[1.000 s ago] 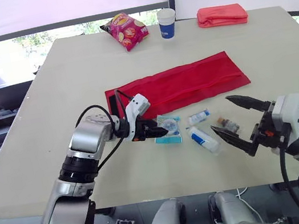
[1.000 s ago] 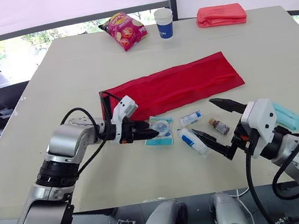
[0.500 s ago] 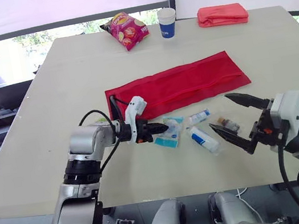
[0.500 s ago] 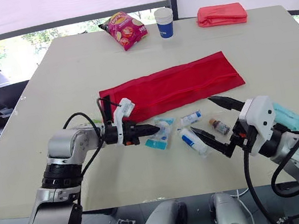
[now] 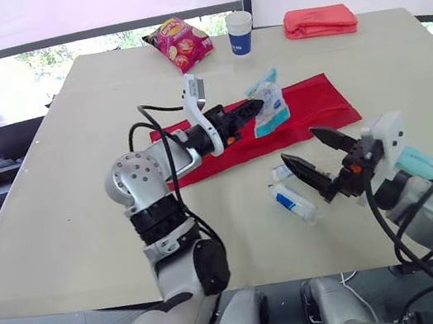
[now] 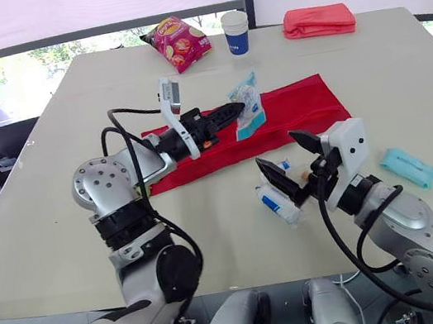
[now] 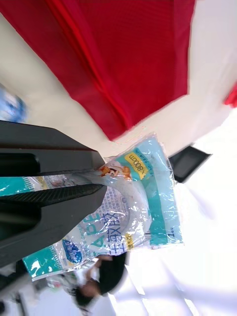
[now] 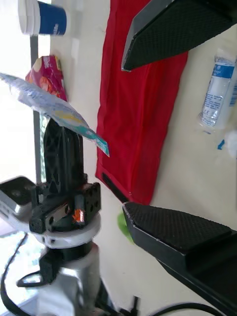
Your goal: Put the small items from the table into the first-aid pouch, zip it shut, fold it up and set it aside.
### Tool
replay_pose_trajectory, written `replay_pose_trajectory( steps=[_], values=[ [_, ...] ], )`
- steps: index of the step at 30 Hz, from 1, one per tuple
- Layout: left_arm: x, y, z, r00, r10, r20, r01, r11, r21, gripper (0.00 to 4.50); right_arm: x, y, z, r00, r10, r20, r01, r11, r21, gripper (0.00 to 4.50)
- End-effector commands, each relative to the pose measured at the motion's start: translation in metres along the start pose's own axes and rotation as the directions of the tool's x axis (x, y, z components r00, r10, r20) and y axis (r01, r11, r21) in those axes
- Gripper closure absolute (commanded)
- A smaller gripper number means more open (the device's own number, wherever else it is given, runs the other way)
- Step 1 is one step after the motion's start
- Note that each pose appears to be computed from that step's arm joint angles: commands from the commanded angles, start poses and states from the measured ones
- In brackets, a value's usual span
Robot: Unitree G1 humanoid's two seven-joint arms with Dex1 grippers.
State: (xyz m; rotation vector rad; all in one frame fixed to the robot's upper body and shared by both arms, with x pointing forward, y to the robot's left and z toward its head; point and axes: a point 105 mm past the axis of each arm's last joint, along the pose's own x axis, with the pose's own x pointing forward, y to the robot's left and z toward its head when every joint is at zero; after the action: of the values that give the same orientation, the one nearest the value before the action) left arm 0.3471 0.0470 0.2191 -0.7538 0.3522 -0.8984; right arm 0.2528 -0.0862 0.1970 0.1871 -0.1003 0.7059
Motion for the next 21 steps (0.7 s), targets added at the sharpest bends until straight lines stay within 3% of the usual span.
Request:
replay_pose_trajectory(
  steps=[1,16,18,20,21],
  values=[
    [0.003,-0.023,0.001,0.998,-0.045,0.035,0.044,0.999,0.023,4.45,0.014,0.004,0.018,0.996,-0.013,0.093,0.006,0.997,0.076,0.00],
    [0.002,-0.035,-0.012,0.993,-0.117,-0.013,0.117,0.993,0.034,4.45,0.046,-0.009,0.023,0.984,-0.091,0.156,0.054,0.972,0.229,0.00],
    [0.002,-0.034,-0.013,0.993,-0.117,-0.022,0.118,0.992,0.037,4.50,0.046,-0.008,0.026,0.981,-0.090,0.174,0.046,0.969,0.244,0.52],
    [0.001,-0.032,-0.015,0.993,-0.115,-0.029,0.116,0.993,0.038,4.50,0.047,-0.007,0.030,0.977,-0.089,0.193,0.038,0.968,0.250,1.28],
    [0.001,-0.032,-0.015,0.993,-0.113,-0.031,0.115,0.993,0.038,4.50,0.047,-0.007,0.032,0.975,-0.090,0.204,0.037,0.968,0.250,1.87]
  ],
)
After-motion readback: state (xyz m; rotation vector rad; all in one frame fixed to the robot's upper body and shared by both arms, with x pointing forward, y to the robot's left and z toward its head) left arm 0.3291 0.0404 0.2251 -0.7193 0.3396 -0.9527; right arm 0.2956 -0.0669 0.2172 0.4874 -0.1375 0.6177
